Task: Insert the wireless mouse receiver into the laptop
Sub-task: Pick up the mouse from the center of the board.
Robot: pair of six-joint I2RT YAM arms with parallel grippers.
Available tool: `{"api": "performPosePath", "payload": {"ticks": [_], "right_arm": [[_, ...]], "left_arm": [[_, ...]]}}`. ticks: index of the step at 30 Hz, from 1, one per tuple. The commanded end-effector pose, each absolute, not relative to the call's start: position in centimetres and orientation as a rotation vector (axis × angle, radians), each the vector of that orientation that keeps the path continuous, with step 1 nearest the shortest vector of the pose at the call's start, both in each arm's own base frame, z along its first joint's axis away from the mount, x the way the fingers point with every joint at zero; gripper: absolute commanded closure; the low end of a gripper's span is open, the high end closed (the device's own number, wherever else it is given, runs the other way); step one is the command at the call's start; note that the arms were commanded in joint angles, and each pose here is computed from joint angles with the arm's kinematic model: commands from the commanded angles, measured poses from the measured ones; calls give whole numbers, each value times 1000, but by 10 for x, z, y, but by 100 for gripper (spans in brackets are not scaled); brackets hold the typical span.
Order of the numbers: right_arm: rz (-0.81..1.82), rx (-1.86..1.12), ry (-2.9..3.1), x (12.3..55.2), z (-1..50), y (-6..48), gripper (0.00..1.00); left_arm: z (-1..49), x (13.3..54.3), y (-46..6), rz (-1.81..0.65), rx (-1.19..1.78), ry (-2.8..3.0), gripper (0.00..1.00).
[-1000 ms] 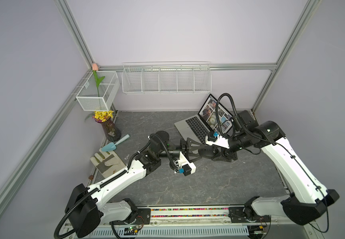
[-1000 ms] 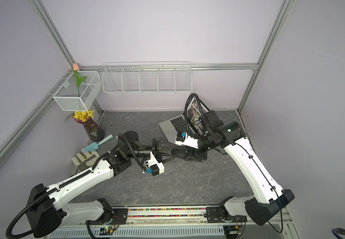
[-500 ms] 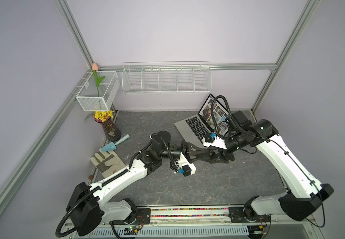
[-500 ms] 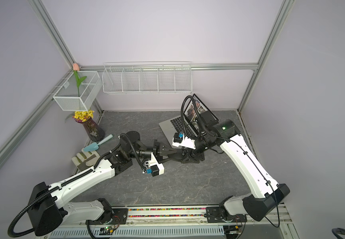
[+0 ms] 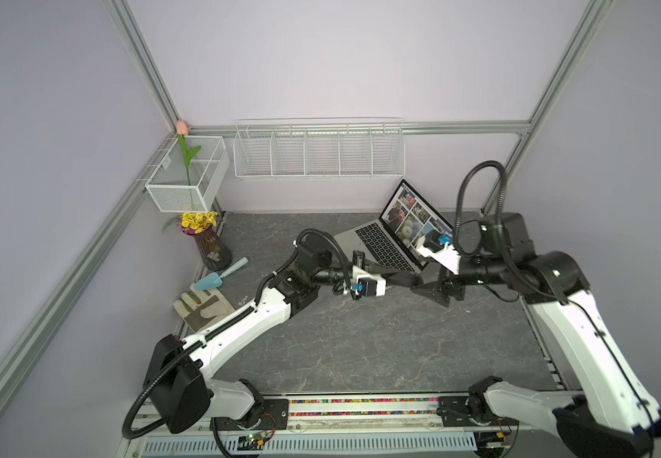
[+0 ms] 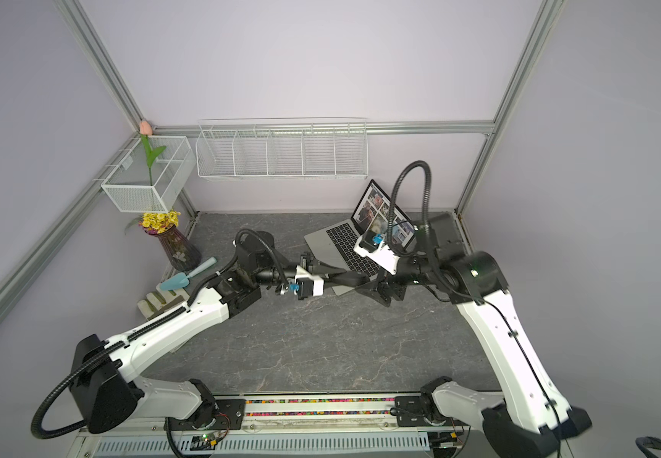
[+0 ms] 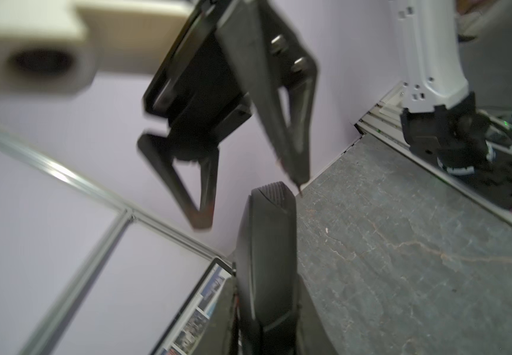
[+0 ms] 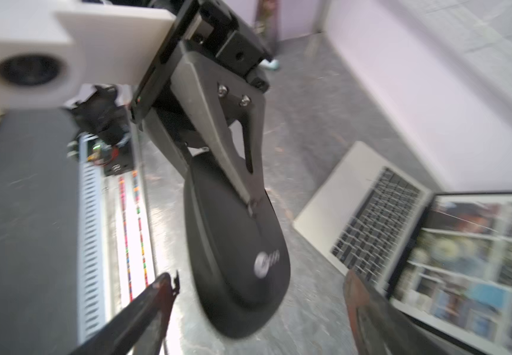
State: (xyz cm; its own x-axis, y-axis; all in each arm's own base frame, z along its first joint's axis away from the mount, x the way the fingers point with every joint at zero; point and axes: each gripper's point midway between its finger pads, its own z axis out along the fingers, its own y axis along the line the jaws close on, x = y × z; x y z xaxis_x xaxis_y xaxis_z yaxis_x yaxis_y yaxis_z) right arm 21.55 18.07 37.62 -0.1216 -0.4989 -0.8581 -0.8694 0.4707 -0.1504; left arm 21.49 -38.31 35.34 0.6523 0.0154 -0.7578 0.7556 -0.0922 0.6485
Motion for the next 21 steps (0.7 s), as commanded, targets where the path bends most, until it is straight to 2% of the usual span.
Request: {"api": "performPosePath", "payload": {"ticks": [1,7,15,18,21], "right_arm": [[368,-706,1560,244,455,150,11],[342,-499,1510,239,457,124,11],[612,-547,1552,240,429,162,11],[736,-653,1565,235,417,188,11],[827,-777,1590,230,400,216,11]], "left_arm": [[398,245,-382,-1003,1355,896,100],[425,277,-372,-1203,979,1177,100],[389,288,-340,-1404,495,1575,100],[383,267,-339,-1503,531,1589,100],[377,253,-336,-1495,605,1602,100]]}}
